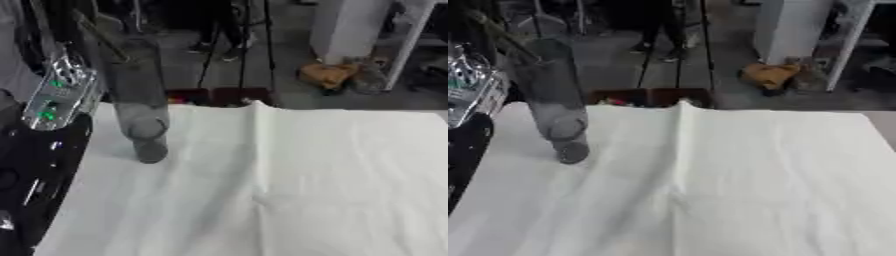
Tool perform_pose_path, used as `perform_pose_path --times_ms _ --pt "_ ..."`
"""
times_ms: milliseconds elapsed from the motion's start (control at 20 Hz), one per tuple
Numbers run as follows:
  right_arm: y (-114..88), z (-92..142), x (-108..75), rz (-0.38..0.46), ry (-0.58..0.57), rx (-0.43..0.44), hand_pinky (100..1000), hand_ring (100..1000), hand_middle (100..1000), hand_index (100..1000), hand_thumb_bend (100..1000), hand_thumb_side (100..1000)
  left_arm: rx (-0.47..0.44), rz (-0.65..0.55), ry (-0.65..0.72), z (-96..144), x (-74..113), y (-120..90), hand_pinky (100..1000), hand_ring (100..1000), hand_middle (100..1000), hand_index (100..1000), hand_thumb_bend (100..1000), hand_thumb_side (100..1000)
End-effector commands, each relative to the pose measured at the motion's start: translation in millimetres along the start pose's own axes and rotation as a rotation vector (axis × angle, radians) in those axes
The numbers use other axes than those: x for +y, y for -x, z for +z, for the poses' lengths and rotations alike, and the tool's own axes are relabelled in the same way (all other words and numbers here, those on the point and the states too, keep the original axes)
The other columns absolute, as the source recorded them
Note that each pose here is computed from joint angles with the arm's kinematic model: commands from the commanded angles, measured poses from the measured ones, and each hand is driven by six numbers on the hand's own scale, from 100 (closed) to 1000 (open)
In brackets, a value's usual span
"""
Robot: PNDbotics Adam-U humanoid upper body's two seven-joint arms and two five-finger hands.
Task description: Arrange flowers into the vase.
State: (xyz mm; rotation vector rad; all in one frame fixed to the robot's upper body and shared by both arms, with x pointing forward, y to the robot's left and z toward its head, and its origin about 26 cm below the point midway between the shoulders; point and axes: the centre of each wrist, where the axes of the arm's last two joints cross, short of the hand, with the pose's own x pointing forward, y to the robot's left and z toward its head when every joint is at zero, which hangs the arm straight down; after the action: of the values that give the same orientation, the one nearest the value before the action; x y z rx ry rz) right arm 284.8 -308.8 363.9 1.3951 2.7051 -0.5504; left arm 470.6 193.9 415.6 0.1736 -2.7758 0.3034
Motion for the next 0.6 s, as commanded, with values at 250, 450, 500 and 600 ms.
perform_pose_path --times_ms 250,450,500,600 --pt "0.5 -9.6 -10.4 0.025 0.020 -0.030 838 883 856 902 394 1000 -0.057 -0.060 -0.014 -17.2 7.4 -7.0 100 100 100 100 100 820" --pt "0.1 -10.3 -10.2 0.025 0.022 -0.027 837 882 854 902 402 1000 -0.060 -0.075 -0.009 -18.5 8.6 -6.8 100 100 100 100 100 815" --pt "0.1 -10.1 -10.1 0.025 0.021 -0.026 837 882 854 902 403 1000 -0.059 -0.079 -0.010 -18.9 8.9 -6.9 100 100 100 100 100 823" --pt "0.3 -9.7 -10.0 0.025 0.021 -0.023 837 882 853 902 403 1000 -0.053 -0.088 -0.013 -19.4 9.9 -6.7 100 100 100 100 100 837"
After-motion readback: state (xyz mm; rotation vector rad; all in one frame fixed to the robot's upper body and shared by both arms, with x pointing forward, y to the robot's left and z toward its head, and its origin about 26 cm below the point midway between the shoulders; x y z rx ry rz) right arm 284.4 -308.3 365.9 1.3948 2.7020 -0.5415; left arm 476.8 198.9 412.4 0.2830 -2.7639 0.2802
